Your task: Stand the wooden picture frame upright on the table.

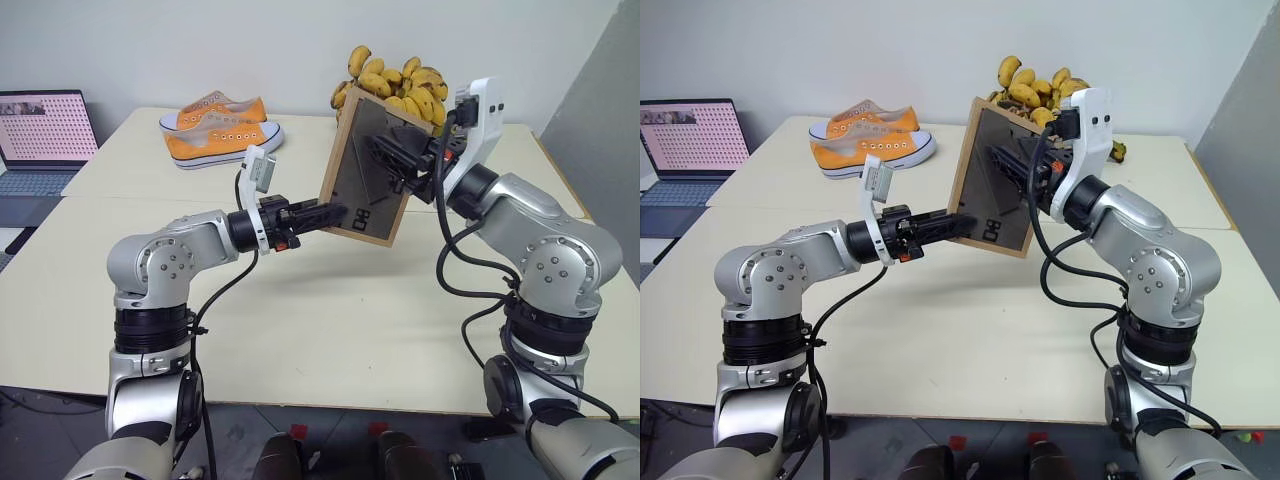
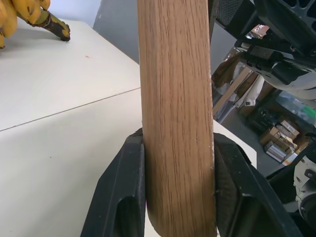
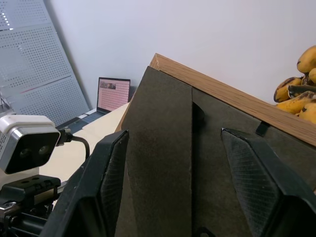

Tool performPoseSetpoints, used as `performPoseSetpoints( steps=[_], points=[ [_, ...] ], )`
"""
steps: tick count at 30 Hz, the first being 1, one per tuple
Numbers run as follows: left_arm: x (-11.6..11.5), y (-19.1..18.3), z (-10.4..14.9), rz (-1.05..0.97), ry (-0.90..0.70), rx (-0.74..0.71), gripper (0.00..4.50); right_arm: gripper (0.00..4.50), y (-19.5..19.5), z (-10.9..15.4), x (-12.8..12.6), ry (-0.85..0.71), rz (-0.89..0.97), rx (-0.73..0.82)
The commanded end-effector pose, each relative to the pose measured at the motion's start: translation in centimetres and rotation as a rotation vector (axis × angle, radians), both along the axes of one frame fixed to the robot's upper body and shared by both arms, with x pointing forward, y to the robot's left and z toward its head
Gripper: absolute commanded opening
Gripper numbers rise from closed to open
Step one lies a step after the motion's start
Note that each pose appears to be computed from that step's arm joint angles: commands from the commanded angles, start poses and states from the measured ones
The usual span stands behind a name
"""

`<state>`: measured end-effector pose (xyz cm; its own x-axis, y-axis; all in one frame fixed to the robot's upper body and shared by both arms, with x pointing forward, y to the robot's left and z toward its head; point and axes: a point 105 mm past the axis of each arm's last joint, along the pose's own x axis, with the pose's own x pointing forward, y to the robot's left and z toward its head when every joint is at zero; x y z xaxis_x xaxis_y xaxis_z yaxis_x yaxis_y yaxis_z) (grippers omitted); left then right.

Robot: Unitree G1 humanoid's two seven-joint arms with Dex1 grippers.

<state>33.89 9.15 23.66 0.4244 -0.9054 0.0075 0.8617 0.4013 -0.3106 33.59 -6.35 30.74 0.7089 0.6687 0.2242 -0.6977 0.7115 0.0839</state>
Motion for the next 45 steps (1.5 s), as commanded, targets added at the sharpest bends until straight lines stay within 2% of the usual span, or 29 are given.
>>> performPoseSetpoints(
  steps=[1,5,12,25,29,32,37,39,42,45],
  points=[
    [0.7,-0.6,2.2,-0.009,-0.085,-0.027,1.30,3.13,1.0,1.2,-1.3,-0.041,0.036,0.036],
    [1.6,-1.1,2.5,-0.011,-0.093,-0.030,1.30,3.13,1.3,1.1,-1.7,-0.035,0.036,0.042],
    [3.3,-0.9,2.4,0.014,-0.097,-0.016,1.30,3.13,-0.4,0.8,-1.7,-0.036,-0.050,0.025],
    [2.8,-1.5,3.4,-0.030,-0.121,-0.026,1.30,3.13,-2.3,-0.7,-0.1,-0.029,-0.142,-0.056],
    [3.0,-1.3,3.4,-0.019,-0.114,-0.036,1.30,3.81,-2.7,-0.6,0.0,-0.047,-0.170,-0.092],
    [3.1,-0.9,3.1,-0.008,-0.107,-0.031,1.30,4.44,-4.2,-1.3,-0.2,-0.064,-0.210,-0.177],
    [3.1,0.4,2.6,0.015,-0.070,-0.007,1.30,4.44,-8.0,-3.4,-1.2,-0.082,-0.256,-0.391],
    [3.0,1.0,2.4,0.020,-0.041,-0.001,1.30,4.44,-9.4,-3.8,-1.3,-0.138,-0.283,-0.510],
    [2.7,1.8,2.1,0.028,0.048,-0.008,1.30,4.44,-11.0,-4.0,-0.7,-0.301,-0.340,-0.699],
    [1.6,1.9,1.9,-0.003,0.161,-0.026,1.30,4.44,-11.6,-4.7,0.1,-0.610,-0.373,-0.995]
  ],
)
